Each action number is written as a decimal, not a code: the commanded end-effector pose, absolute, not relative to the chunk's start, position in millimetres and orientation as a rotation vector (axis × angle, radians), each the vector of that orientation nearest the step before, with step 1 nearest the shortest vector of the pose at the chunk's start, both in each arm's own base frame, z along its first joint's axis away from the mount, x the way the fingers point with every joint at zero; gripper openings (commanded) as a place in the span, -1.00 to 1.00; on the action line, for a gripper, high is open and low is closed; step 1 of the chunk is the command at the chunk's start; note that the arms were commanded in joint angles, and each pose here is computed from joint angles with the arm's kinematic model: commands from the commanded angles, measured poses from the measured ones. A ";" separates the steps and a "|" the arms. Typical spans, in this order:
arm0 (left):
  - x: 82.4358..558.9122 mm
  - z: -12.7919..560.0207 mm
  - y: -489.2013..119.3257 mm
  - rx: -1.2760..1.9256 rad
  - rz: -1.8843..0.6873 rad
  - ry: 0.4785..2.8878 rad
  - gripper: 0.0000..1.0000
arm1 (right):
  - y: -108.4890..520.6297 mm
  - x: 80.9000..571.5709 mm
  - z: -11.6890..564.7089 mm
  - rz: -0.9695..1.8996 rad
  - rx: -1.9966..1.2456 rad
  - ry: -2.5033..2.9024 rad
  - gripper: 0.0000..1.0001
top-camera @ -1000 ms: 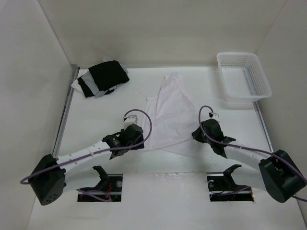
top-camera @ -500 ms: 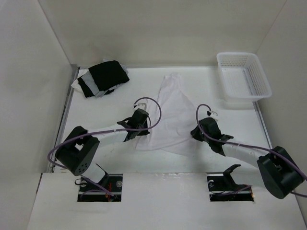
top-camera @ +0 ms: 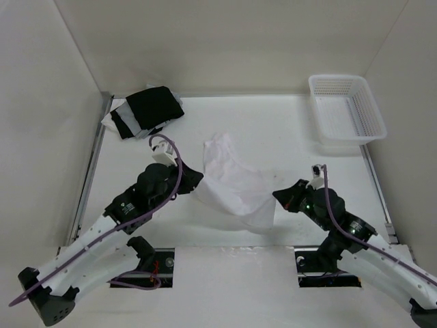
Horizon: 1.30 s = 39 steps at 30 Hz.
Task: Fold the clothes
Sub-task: Flatten the tank top out
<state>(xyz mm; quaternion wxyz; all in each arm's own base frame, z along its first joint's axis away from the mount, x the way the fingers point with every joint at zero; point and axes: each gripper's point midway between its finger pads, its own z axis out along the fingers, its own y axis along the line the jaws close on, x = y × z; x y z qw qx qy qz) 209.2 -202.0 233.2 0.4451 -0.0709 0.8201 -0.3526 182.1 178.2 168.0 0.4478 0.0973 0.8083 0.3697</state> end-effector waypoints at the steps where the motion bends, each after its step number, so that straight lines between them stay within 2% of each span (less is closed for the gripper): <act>1: 232.0 210.9 -195.1 -0.233 -0.760 2.120 -0.94 | 163.6 203.3 169.8 0.769 0.267 2.029 -1.00; 6: 335.1 190.1 -172.4 -0.374 -0.665 2.056 -0.91 | 154.9 280.4 151.6 0.695 0.367 2.026 -1.00; 10: 408.0 163.7 -186.3 -0.414 -0.614 2.085 -0.86 | 135.4 335.6 134.3 0.629 0.467 2.053 -1.00; 12: 432.1 161.6 -192.4 -0.411 -0.591 2.084 -0.74 | 127.1 351.2 132.1 0.601 0.489 2.054 -1.00; 13: 442.7 159.3 -193.5 -0.412 -0.563 2.085 -0.60 | 121.9 357.5 131.3 0.584 0.503 2.054 -0.97; 15: 445.8 163.1 -192.5 -0.412 -0.540 2.069 -0.40 | 114.0 361.6 129.5 0.561 0.520 2.055 -0.72; 17: 433.1 163.2 -183.6 -0.415 -0.493 2.051 -0.26 | 108.0 352.6 126.0 0.538 0.515 2.050 -0.41; 19: 403.8 153.9 -168.9 -0.406 -0.425 2.052 -0.26 | 103.3 339.9 124.8 0.535 0.524 2.029 -0.33; 21: 363.0 136.6 -158.3 -0.391 -0.387 2.069 -0.39 | 100.2 321.9 123.6 0.537 0.528 2.000 -0.45; 24: 298.2 103.8 -153.6 -0.356 -0.399 2.141 -0.54 | 113.3 292.2 119.8 0.589 0.501 1.994 -0.89; 25: 277.5 92.5 -152.5 -0.356 -0.406 2.177 -0.54 | 118.5 282.4 116.9 0.604 0.485 2.008 -0.95; 28: 231.9 65.0 -148.3 -0.396 -0.443 2.261 -0.50 | 130.0 262.8 108.8 0.622 0.457 2.041 -0.95; 31: 215.8 51.7 -149.7 -0.439 -0.507 2.281 -0.44 | 136.5 255.7 104.1 0.619 0.442 2.055 -0.81; 35: 221.3 44.2 -153.7 -0.456 -0.563 2.284 -0.37 | 148.0 251.5 99.4 0.624 0.403 2.083 -0.65; 39: 228.4 34.3 -164.0 -0.444 -0.644 2.298 -0.29 | 155.0 248.4 96.6 0.639 0.384 2.095 -0.60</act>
